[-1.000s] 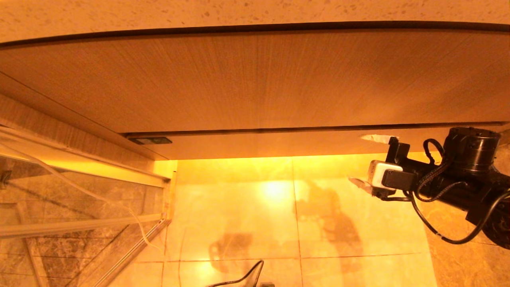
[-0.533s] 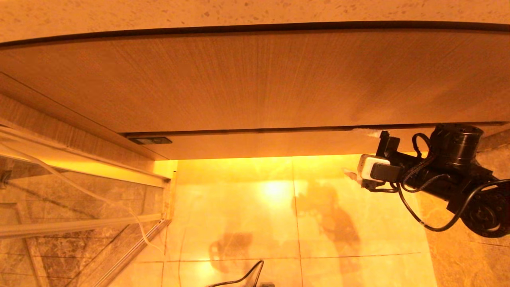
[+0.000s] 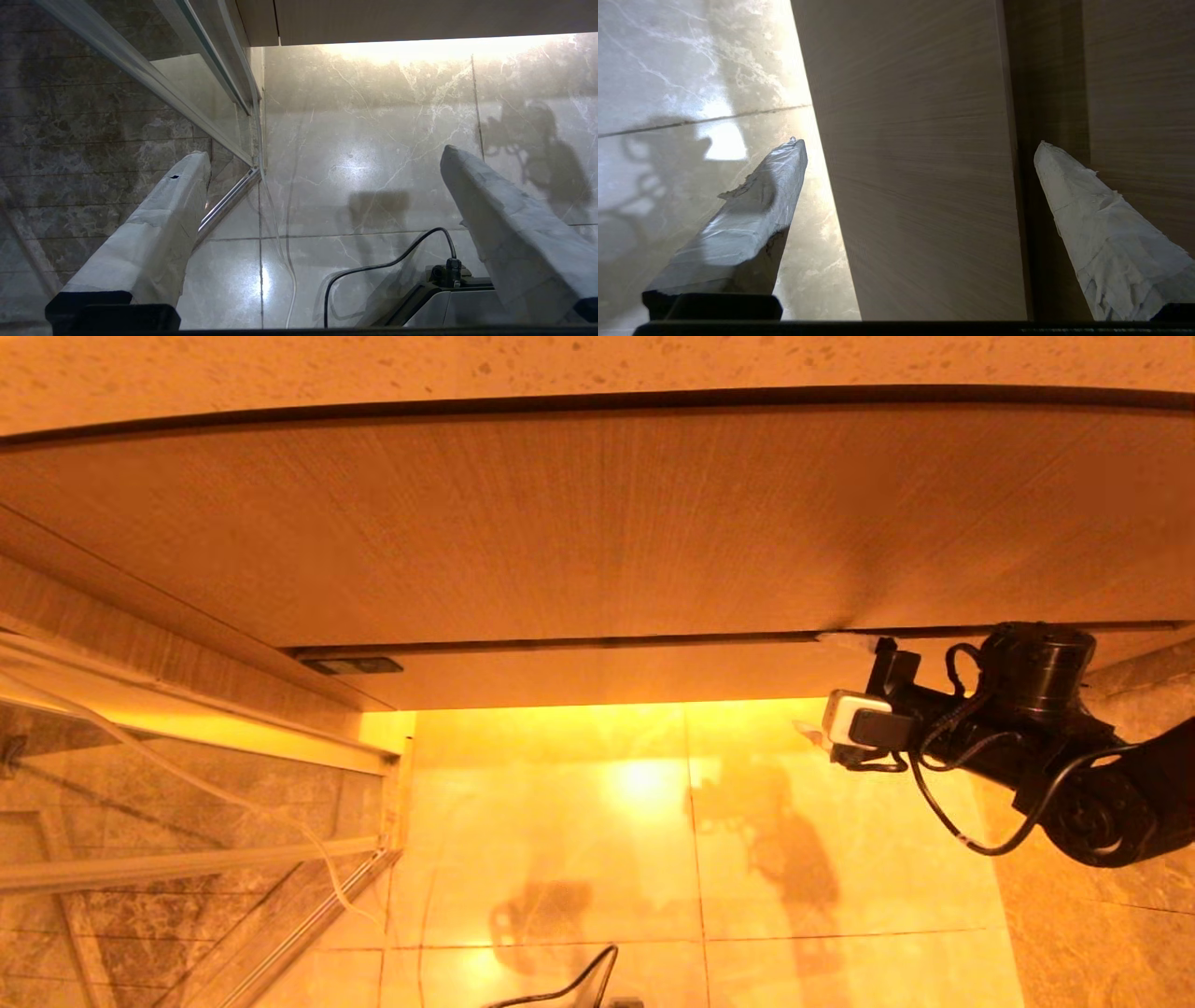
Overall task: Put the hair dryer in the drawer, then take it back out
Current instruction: Pull open the drawer
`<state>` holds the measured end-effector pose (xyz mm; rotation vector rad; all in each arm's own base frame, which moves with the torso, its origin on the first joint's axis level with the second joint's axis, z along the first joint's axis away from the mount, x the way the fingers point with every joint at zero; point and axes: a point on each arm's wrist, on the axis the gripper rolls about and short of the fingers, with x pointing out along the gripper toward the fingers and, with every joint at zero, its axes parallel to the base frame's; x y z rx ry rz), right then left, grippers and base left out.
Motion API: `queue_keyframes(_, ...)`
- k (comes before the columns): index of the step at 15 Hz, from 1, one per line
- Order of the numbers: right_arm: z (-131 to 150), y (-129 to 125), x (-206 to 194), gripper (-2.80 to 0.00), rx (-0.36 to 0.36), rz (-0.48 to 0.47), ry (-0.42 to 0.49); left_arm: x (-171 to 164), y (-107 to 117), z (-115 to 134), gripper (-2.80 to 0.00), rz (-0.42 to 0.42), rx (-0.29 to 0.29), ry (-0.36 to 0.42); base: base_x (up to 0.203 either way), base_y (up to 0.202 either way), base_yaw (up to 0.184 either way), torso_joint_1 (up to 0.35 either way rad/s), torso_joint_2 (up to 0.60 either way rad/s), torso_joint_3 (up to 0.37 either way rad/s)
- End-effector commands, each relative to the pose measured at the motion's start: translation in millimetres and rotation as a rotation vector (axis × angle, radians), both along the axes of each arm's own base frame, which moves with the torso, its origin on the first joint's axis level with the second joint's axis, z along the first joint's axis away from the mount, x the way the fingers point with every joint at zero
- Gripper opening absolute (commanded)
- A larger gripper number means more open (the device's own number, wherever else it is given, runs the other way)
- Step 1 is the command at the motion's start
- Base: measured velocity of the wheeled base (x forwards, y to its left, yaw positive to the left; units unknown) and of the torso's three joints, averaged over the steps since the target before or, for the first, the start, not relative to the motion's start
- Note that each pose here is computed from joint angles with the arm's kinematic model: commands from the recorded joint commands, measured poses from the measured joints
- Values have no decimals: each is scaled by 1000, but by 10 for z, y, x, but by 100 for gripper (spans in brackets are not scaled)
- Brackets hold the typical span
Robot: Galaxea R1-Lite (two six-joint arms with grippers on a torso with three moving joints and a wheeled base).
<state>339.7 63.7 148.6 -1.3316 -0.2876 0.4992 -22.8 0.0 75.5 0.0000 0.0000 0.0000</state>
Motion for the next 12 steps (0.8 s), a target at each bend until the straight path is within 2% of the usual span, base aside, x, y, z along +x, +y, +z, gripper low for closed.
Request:
queue_keyframes(1, -18, -26, 63, 0, -5, -7, -16, 0, 0, 0, 0, 0, 0, 0, 0, 0, 0, 0, 0, 0)
queue_keyframes(7, -19, -50, 127, 0, 6, -17, -63, 0, 0, 0, 0, 0, 0, 0, 0, 0, 0, 0, 0, 0)
queue_keyframes(12, -111, -91, 148, 0, -17, -29, -37, 0, 0, 0, 0, 0, 0, 0, 0, 0, 0, 0, 0, 0)
